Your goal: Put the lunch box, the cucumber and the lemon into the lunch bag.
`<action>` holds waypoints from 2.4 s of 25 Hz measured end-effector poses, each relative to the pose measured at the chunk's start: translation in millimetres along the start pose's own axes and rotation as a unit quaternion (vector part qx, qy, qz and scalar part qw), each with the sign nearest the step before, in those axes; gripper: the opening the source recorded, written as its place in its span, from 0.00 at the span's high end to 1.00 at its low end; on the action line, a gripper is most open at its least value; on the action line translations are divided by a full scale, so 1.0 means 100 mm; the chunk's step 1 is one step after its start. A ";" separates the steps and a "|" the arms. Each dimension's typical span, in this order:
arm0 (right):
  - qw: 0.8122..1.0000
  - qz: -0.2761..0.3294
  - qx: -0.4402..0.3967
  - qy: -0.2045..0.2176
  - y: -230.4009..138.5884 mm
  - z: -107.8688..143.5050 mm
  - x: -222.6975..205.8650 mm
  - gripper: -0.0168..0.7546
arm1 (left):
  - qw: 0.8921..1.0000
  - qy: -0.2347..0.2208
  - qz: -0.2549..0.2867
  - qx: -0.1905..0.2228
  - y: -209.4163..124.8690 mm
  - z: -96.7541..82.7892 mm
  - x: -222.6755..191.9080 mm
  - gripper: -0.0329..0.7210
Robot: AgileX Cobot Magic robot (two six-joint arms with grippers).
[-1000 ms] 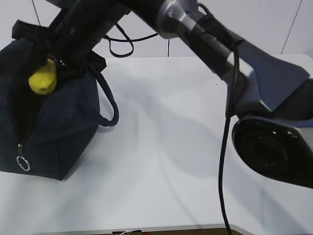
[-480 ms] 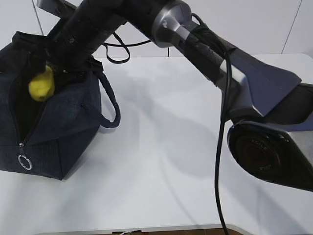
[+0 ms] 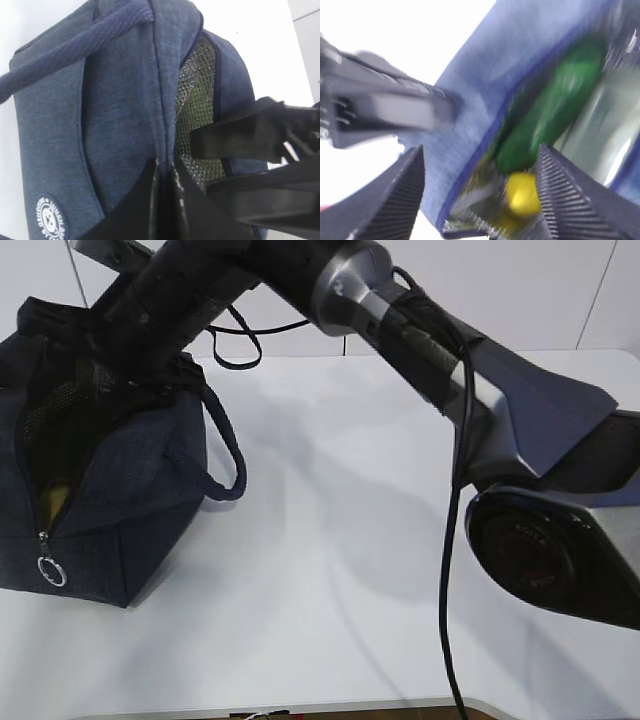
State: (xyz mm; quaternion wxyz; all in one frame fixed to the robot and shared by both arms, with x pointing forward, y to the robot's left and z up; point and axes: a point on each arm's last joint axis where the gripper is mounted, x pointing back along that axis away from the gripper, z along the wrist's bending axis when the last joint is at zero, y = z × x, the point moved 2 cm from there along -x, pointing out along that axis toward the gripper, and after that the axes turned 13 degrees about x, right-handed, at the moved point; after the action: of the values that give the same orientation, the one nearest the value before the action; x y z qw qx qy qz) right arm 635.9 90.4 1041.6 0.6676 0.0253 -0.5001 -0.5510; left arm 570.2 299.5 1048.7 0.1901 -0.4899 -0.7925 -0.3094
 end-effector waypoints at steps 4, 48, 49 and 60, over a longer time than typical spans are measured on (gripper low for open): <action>1.000 -0.019 0.021 0.006 0.08 0.07 0.16 0.27 | 1.000 0.000 0.000 -0.002 0.00 0.00 0.00 0.98; 0.981 0.070 0.097 -0.152 -0.12 -0.05 0.68 0.34 | 1.000 0.009 0.005 -0.008 -0.01 0.02 0.00 0.98; 0.981 0.075 0.092 -0.153 -0.14 -0.07 0.66 0.35 | 1.000 0.008 0.006 -0.008 -0.01 0.02 0.00 0.98; 0.983 0.086 0.037 -0.157 -0.22 -0.13 0.58 0.35 | 1.000 0.007 0.008 -0.008 -0.02 0.02 0.00 0.98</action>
State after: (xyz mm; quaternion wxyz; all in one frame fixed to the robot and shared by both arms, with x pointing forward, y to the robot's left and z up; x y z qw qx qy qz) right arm 623.6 31.1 1059.2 0.6242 -0.0803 -0.6189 -0.4700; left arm 568.6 300.0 1047.0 0.1941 -0.4955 -0.7846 -0.3179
